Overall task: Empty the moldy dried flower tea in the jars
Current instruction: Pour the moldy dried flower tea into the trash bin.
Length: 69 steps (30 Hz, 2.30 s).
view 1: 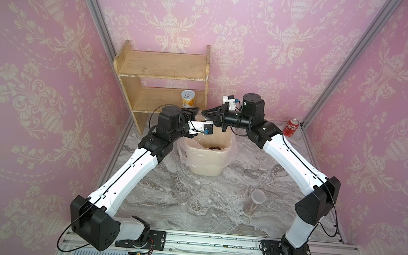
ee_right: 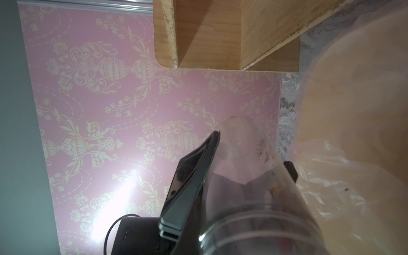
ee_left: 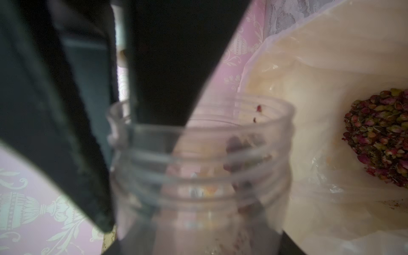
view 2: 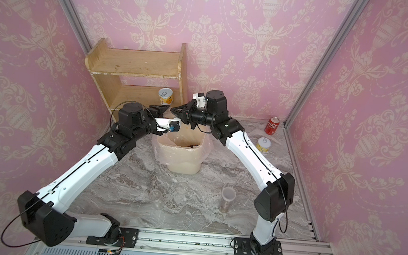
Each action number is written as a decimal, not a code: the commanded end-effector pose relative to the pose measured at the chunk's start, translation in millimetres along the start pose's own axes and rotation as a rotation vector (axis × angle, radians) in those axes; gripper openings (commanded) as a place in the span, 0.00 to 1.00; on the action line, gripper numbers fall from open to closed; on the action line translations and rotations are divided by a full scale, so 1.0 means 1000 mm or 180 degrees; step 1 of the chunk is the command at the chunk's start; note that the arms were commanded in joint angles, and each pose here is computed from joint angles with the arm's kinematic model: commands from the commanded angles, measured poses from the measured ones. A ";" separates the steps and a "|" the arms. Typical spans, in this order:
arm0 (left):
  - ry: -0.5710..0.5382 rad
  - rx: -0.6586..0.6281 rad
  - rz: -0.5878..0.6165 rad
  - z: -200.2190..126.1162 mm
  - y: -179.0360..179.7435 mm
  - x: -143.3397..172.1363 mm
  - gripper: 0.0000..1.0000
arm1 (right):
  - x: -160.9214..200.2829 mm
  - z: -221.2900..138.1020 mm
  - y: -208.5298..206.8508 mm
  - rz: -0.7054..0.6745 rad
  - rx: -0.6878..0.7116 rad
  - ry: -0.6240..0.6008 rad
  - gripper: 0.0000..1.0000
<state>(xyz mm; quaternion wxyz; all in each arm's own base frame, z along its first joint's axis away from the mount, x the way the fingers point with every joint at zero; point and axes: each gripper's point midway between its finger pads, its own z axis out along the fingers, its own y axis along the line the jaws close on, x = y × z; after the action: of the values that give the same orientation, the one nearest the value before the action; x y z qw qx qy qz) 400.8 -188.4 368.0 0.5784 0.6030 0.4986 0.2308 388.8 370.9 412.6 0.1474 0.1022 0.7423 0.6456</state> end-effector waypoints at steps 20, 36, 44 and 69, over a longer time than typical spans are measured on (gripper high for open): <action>-0.0329 -0.0978 -0.1520 -0.067 0.064 -0.012 0.99 | -0.016 -0.019 0.016 -0.0158 -0.0345 -0.0164 0.00; -0.1046 -0.1495 -0.6369 -0.135 0.097 0.014 0.98 | -0.015 -0.034 0.043 -0.0305 -0.0932 -0.0310 0.00; -0.1421 -0.1002 -0.7725 -0.107 0.085 0.011 0.99 | -0.009 -0.035 0.050 -0.0370 -0.1139 -0.0336 0.00; -0.1728 0.0218 -0.9075 -0.012 0.054 0.005 0.78 | 0.006 -0.015 0.058 -0.0331 -0.1325 -0.0216 0.00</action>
<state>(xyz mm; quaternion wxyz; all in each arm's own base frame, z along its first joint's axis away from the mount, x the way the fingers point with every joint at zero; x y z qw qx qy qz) 411.7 -165.1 417.5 0.3780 -0.3687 0.5515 -0.6458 377.4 367.8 453.8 0.2090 0.0658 0.6133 0.7589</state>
